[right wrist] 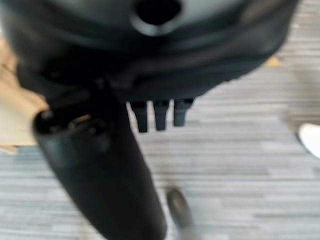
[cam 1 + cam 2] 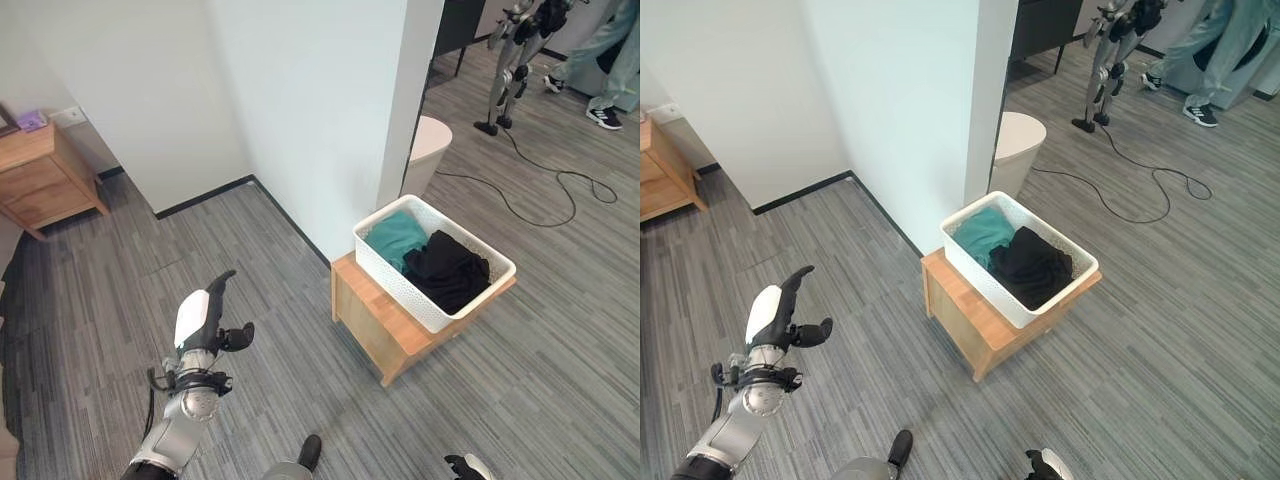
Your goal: Pick up bed clothes into laundry basket.
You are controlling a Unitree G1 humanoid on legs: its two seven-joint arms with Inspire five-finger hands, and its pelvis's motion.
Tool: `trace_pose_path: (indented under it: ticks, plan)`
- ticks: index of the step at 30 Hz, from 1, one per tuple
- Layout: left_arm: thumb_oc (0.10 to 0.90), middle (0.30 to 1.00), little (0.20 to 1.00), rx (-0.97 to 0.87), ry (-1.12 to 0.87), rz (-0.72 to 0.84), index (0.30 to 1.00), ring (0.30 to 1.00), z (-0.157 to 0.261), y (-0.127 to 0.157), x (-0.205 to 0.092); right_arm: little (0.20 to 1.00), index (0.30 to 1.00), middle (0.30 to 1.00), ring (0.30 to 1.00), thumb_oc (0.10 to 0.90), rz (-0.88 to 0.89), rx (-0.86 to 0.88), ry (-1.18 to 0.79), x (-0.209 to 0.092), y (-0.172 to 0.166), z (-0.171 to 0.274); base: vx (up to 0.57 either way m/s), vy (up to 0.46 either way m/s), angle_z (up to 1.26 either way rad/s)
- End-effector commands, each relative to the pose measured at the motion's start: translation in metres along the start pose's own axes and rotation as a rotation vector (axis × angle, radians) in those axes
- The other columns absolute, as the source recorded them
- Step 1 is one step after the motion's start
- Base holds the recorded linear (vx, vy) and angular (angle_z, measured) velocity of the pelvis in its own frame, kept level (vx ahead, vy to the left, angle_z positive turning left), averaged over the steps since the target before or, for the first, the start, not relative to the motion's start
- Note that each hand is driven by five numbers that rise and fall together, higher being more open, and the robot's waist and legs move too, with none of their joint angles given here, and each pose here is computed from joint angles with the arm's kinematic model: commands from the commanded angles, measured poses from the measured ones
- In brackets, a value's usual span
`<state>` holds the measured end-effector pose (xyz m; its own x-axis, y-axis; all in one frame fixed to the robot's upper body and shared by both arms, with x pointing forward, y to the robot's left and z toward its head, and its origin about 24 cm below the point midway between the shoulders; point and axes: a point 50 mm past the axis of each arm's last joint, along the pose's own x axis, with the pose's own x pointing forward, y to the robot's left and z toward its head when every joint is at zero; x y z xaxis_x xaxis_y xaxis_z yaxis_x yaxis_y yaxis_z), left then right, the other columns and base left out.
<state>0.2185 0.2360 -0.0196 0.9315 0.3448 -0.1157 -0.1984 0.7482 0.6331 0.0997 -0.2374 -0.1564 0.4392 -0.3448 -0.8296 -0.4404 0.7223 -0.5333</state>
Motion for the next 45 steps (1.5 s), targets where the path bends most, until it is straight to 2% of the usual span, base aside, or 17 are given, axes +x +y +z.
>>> trace_pose_path:
  ticks: [1,2,3,5,11,15,20,22,23,24,26,31,32,36,37,40,45]
  plan:
    - [0.800,0.900,0.900,-0.174,-0.097,0.126,0.900,0.900,0.025,0.028,0.024,0.900,0.900,0.900,0.900,0.800,-0.077,-0.061,-0.125,0.005,-0.021,0.032,0.02,-0.041,0.32]
    - [0.800,0.900,0.900,-0.255,-0.045,0.112,0.900,0.900,0.017,0.024,0.021,0.900,0.900,0.900,0.900,0.800,-0.090,-0.066,-0.142,0.005,-0.024,0.038,0.01,-0.064,0.24]
    - [0.800,0.900,0.900,-0.416,0.079,0.112,0.900,0.900,-0.005,0.019,0.016,0.900,0.900,0.900,0.900,0.800,-0.116,-0.074,-0.173,0.007,-0.034,0.047,0.01,-0.073,0.24]
    - [0.800,0.900,0.900,-0.478,0.158,0.114,0.900,0.900,-0.019,0.015,0.013,0.900,0.900,0.900,0.900,0.800,-0.140,-0.068,-0.205,0.007,-0.043,0.056,0.00,-0.043,0.33]
    - [0.800,0.900,0.900,-0.465,0.342,0.134,0.900,0.900,-0.057,0.009,0.003,0.900,0.900,0.900,0.900,0.800,-0.233,-0.091,-0.338,0.004,-0.074,0.089,0.00,-0.057,0.34]
    - [0.800,0.900,0.900,-0.506,0.472,0.174,0.900,0.900,-0.083,0.007,-0.014,0.900,0.900,0.900,0.900,0.800,-0.344,-0.119,-0.469,-0.005,-0.111,0.128,-0.04,-0.059,0.24]
    - [0.800,0.900,0.900,-0.544,0.479,0.229,0.900,0.900,-0.091,0.014,-0.025,0.900,0.900,0.900,0.900,0.800,-0.431,-0.128,-0.646,-0.025,-0.137,0.177,-0.04,0.006,0.09]
    - [0.800,0.900,0.900,-0.558,0.472,0.241,0.900,0.900,-0.089,0.016,-0.024,0.900,0.900,0.900,0.900,0.800,-0.454,-0.115,-0.673,-0.030,-0.144,0.184,-0.11,0.021,0.19]
    - [0.800,0.900,0.900,-0.589,0.456,0.278,0.900,0.900,-0.087,0.024,-0.022,0.900,0.900,0.900,0.900,0.800,-0.489,-0.102,-0.747,-0.041,-0.154,0.198,-0.14,-0.076,1.29]
    - [0.800,0.900,0.900,-0.568,0.430,0.289,0.900,0.900,-0.088,0.037,-0.020,0.900,0.900,0.900,0.900,0.800,-0.542,-0.089,-0.790,-0.055,-0.195,0.208,-0.22,-0.083,1.76]
    - [0.800,0.900,0.900,-0.594,0.403,0.346,0.900,0.900,-0.087,0.047,-0.021,0.900,0.900,0.900,0.900,0.800,-0.517,-0.073,-0.838,-0.056,-0.167,0.198,-0.10,-0.005,2.27]
    - [0.800,0.900,0.900,-0.636,0.456,0.397,0.900,0.900,-0.098,0.048,-0.029,0.900,0.900,0.900,0.900,0.800,-0.531,-0.029,-0.907,-0.067,-0.158,0.203,0.19,0.173,1.07]
    - [0.800,0.900,0.900,-0.634,0.387,0.377,0.900,0.900,-0.082,0.047,-0.016,0.900,0.900,0.900,0.900,0.800,-0.566,-0.004,-0.982,-0.081,-0.162,0.215,0.22,0.175,0.88]
    - [0.800,0.900,0.900,-0.635,0.348,0.373,0.900,0.900,-0.074,0.048,-0.011,0.900,0.900,0.900,0.900,0.800,-0.582,0.011,-1.008,-0.087,-0.165,0.217,0.06,-0.016,1.41]
    - [0.800,0.900,0.900,-0.668,0.178,0.356,0.900,0.900,-0.037,0.053,0.010,0.900,0.900,0.900,0.900,0.800,-0.636,0.040,-1.095,-0.105,-0.179,0.226,0.07,-0.378,0.43]
    - [0.800,0.900,0.900,-0.703,0.013,0.320,0.900,0.900,0.001,0.058,0.028,0.900,0.900,0.900,0.900,0.800,-0.713,0.097,-1.188,-0.130,-0.202,0.229,0.16,-0.448,1.99]
    - [0.800,0.900,0.900,-0.732,-0.099,0.254,0.900,0.900,0.026,0.061,0.034,0.900,0.900,0.900,0.900,0.800,-0.735,0.115,-1.221,-0.140,-0.209,0.221,0.00,-0.244,2.36]
